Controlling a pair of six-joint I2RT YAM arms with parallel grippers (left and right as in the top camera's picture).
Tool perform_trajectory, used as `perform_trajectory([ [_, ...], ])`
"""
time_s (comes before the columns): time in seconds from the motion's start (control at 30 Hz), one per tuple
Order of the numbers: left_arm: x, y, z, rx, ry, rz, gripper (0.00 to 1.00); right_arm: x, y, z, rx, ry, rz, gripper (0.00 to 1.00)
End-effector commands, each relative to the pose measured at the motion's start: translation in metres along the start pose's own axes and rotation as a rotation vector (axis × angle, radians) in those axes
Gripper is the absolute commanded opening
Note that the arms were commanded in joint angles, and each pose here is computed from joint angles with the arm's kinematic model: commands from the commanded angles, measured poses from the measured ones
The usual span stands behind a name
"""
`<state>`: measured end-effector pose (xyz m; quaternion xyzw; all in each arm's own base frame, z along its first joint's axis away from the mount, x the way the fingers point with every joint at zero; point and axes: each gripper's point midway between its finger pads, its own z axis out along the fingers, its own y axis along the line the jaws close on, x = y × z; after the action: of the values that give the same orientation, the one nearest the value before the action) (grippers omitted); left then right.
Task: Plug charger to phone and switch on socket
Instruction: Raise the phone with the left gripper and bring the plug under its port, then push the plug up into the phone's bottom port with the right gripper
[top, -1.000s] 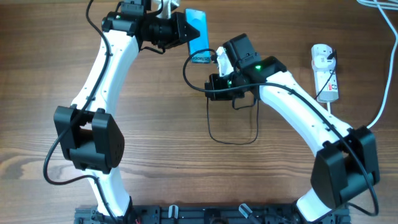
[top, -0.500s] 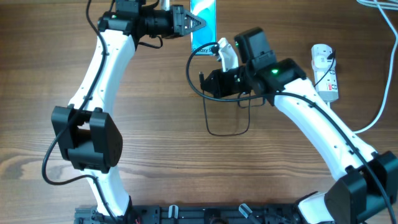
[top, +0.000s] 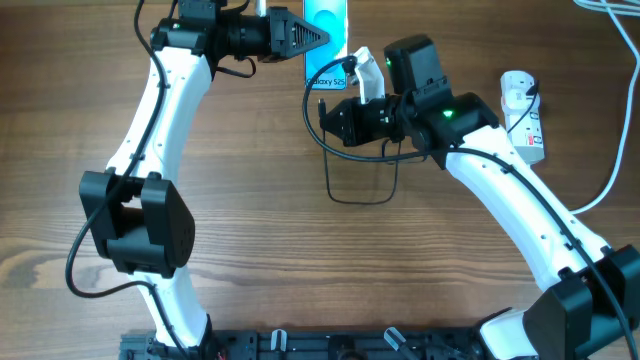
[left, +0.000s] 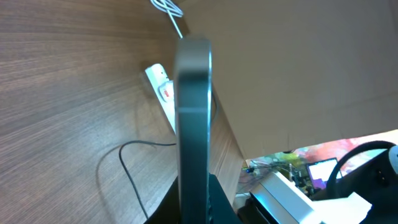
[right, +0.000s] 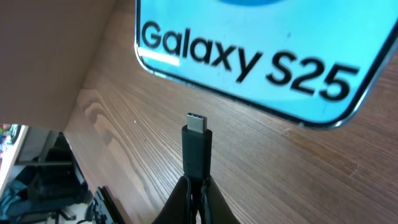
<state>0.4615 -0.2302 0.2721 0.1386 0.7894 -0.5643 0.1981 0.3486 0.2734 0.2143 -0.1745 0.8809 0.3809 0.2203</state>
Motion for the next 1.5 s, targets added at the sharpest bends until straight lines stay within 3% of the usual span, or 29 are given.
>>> perform_trajectory([
  [0.0,-0.0021,-0.0263,-0.0081,0.054,-0.002,0.053,0.04,-0.0059,0.0032,-0.0067,0.013,-0.030,-0.015,0.04],
  [1.47,-0.0052,-0.0191,-0.0079,0.011,-0.018,0.057,0.04,-0.0151,-0.0043,-0.0074,0.061,-0.071,-0.005,0.04],
])
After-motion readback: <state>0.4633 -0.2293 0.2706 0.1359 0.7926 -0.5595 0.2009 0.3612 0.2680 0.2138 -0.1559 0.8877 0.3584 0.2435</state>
